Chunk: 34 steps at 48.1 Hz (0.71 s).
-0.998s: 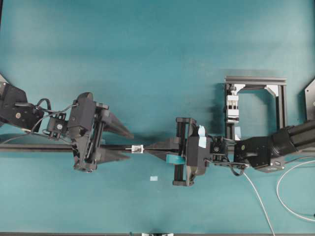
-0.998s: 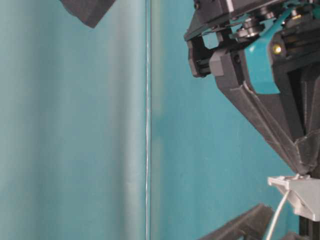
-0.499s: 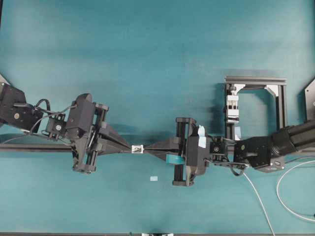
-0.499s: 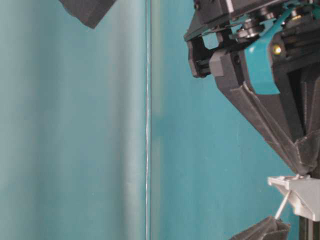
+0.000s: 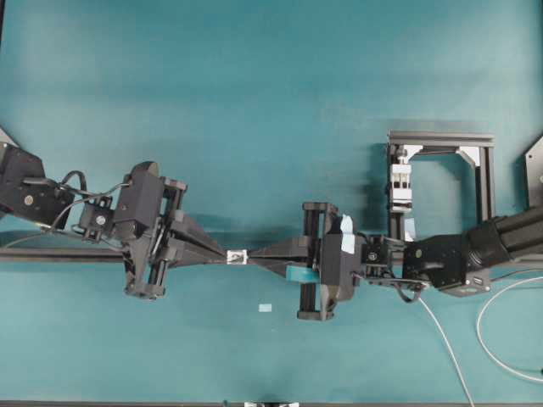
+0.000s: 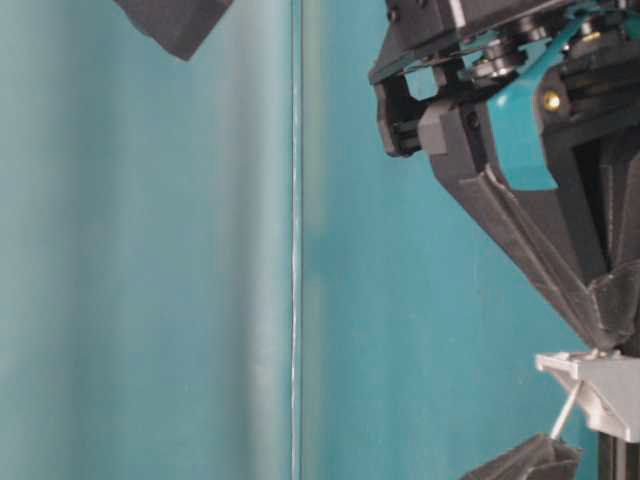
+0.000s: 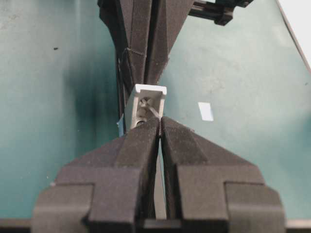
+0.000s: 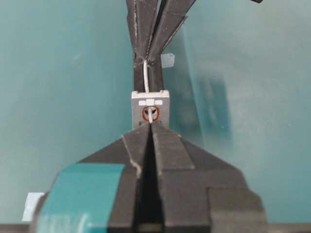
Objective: Insert the wire into the hole on the left side and pull it with the left arm.
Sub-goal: 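Pull the wire leftward through the hole with the left gripper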
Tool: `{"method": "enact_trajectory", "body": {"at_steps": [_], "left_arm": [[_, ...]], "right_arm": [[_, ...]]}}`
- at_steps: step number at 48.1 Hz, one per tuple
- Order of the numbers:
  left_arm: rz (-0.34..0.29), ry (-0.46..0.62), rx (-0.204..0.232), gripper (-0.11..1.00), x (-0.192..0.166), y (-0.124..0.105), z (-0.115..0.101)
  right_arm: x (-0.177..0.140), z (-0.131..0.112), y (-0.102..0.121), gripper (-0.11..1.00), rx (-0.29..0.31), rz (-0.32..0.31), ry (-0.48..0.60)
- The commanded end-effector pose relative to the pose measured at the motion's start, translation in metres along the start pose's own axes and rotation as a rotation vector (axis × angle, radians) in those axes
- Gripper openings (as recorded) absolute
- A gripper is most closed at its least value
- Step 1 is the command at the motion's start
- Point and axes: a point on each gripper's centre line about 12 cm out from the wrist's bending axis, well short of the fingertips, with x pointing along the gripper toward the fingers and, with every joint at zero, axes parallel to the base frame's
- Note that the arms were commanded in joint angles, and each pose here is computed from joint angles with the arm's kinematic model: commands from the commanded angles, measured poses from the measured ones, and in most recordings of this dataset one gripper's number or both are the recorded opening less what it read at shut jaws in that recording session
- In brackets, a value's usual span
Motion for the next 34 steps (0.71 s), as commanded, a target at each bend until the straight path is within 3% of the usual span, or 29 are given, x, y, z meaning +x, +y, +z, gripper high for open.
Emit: {"method": "enact_trajectory", "body": {"at_steps": [1, 11, 34], "left_arm": [[-0.018, -0.027, 0.002, -0.10, 0.000, -0.005, 0.008], [-0.019, -0.022, 0.000, -0.10, -0.003, -0.006, 0.006], [-0.028, 0.021, 0.002, -0.10, -0.027, -0.010, 0.001]], "right_arm": [[0.000, 0.016, -0.003, 0.17, 0.024, -0.006, -0.031], [-0.005, 0.020, -0.004, 0.71, 0.022, -0.006, -0.036], [-0.023, 0.025, -0.011, 0.72, 0.017, -0.005, -0.032]]}}
